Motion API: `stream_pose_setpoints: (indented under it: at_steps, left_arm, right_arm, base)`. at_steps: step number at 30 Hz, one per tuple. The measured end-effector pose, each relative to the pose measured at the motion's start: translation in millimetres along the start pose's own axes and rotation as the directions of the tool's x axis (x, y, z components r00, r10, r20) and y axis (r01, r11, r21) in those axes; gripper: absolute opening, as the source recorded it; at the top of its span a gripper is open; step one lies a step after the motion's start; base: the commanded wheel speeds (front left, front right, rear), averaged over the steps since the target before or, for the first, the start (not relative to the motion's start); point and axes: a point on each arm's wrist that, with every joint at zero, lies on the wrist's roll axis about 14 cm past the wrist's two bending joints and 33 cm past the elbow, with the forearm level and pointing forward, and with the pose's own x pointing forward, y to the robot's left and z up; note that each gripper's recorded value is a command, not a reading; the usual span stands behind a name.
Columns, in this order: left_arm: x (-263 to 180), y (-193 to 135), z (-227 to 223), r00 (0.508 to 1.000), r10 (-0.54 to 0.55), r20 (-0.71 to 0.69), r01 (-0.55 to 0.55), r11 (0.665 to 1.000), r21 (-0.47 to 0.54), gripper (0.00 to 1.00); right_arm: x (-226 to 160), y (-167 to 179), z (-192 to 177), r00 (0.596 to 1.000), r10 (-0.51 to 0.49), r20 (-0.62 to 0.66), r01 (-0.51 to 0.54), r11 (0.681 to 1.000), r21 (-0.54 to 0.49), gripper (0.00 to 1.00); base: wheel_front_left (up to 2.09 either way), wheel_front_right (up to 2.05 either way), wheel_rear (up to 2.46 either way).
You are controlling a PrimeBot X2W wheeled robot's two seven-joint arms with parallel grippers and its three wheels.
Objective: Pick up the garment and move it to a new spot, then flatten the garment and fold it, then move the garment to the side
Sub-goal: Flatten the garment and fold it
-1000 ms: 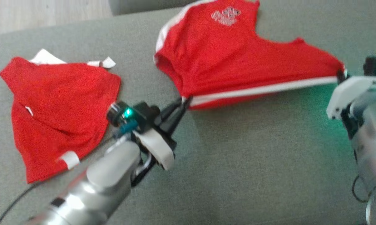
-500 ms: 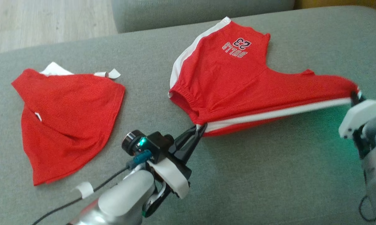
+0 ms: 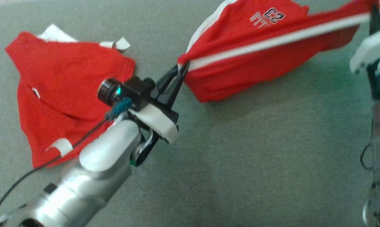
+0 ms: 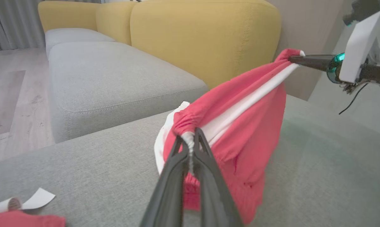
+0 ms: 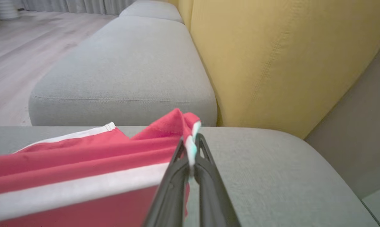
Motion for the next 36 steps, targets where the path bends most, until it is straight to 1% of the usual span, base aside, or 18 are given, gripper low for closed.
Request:
stream_pose_setpoints:
  at_steps: [1, 2, 5, 7, 13, 18, 26, 31, 36]
  left_arm:
    - [2, 6, -2, 1.0, 0.01, -0.004, -0.01, 1.0, -0.001, 0.0]
    - [2, 6, -2, 1.0, 0.01, -0.004, -0.01, 1.0, -0.001, 0.0]
    - [4, 25, -7, 0.999, 0.048, -0.014, -0.048, 0.999, -0.006, 0.0]
    - [6, 33, -12, 0.998, 0.06, -0.023, -0.061, 0.998, -0.016, 0.0]
    - [12, 49, -29, 0.995, 0.088, -0.053, -0.091, 0.995, -0.044, 0.0]
    - [18, 57, -39, 0.993, 0.092, -0.07, -0.096, 0.994, -0.048, 0.0]
    - [19, 61, -57, 0.991, 0.092, -0.102, -0.098, 0.994, -0.056, 0.0]
    - [22, 63, -55, 0.992, 0.088, -0.094, -0.094, 0.994, -0.056, 0.0]
    - [18, 65, -62, 0.989, 0.095, -0.112, -0.101, 0.993, -0.057, 0.0]
  right_arm:
    - [8, 7, 7, 1.0, 0.012, 0.011, -0.012, 1.0, -0.014, 0.0]
    - [8, 7, 7, 1.0, 0.012, 0.011, -0.012, 1.0, -0.014, 0.0]
    - [30, 31, 19, 0.998, 0.055, 0.025, -0.053, 0.997, -0.059, 0.0]
    - [44, 44, 20, 0.997, 0.075, 0.014, -0.073, 0.994, -0.084, 0.0]
    - [81, 79, 7, 0.991, 0.129, -0.042, -0.134, 0.979, -0.152, 0.0]
    - [106, 95, -6, 0.986, 0.146, -0.074, -0.157, 0.971, -0.179, 0.0]
    - [125, 116, -30, 0.978, 0.172, -0.118, -0.192, 0.965, -0.18, 0.0]
    - [129, 121, -44, 0.974, 0.179, -0.142, -0.203, 0.963, -0.177, 0.0]
    - [136, 128, -35, 0.975, 0.19, -0.112, -0.207, 0.965, -0.161, 0.01]
  base:
    - [0.0, 0.0, 0.0]
    - [0.0, 0.0, 0.0]
    - [0.0, 0.0, 0.0]
    - [0.0, 0.0, 0.0]
    - [0.0, 0.0, 0.0]
    - [0.0, 0.0, 0.0]
    - [0.0, 0.0, 0.0]
    - [0.0, 0.0, 0.0]
    - [0.0, 0.0, 0.0]
